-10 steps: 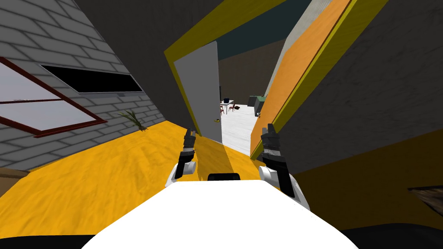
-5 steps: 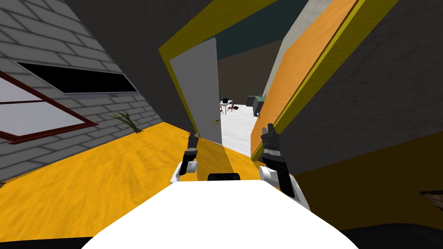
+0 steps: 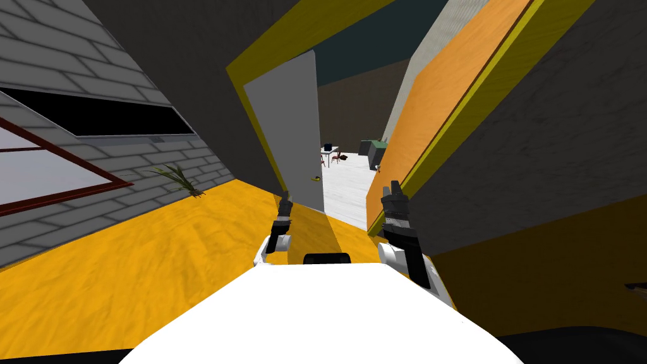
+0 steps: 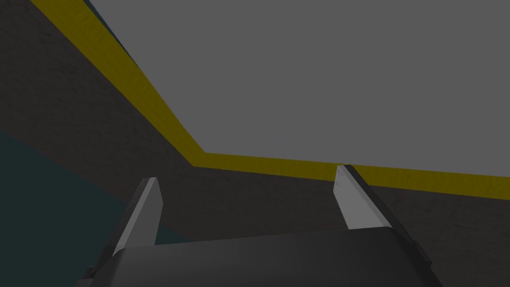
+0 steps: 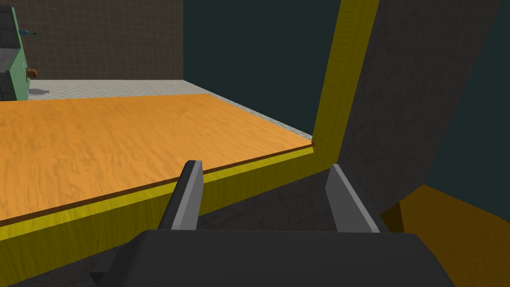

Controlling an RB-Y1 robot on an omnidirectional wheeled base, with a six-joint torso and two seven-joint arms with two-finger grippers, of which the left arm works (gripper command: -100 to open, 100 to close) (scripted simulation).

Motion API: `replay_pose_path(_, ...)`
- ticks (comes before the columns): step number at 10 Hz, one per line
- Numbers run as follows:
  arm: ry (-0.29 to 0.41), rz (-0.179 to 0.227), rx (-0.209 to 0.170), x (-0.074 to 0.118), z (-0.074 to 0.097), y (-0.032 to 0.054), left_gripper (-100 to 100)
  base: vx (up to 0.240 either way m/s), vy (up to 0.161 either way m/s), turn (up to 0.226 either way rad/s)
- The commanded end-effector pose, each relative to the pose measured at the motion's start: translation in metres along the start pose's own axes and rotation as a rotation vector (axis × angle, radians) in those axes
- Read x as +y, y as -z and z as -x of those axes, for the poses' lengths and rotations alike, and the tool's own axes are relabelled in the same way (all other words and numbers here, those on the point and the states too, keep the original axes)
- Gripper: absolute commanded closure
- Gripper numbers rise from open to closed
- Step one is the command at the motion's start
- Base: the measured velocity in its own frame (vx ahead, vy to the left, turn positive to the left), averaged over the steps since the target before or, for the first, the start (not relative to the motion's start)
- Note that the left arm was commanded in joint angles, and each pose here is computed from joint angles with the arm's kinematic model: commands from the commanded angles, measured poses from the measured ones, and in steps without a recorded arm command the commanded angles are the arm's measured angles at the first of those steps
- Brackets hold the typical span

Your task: Push the door open

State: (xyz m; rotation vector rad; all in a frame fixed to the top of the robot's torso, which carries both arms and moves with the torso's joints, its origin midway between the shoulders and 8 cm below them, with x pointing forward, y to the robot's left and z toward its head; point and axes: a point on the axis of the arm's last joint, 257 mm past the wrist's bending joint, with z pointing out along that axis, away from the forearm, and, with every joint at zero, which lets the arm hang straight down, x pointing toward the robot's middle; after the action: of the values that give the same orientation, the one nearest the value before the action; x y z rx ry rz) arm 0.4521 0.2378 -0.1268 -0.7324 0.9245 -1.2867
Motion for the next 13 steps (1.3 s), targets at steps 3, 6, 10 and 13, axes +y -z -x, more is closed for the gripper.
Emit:
replay_pose_path(3,0.017,0.035,0.018,0.025,-0.010,0.0040,-100,0.057,0.037,-0.037)
replay_pose_path(6,0.037,0.069,0.039,0.049,-0.022,0.0059,-100,0.084,0.058,-0.068)
replay_pose_path(10,0.057,0.111,0.060,0.075,-0.034,0.0105,-100,0.066,0.049,-0.044)
replay_pose_path(13,0.069,0.148,0.074,0.095,-0.042,0.0164,-100,0.067,0.048,-0.037)
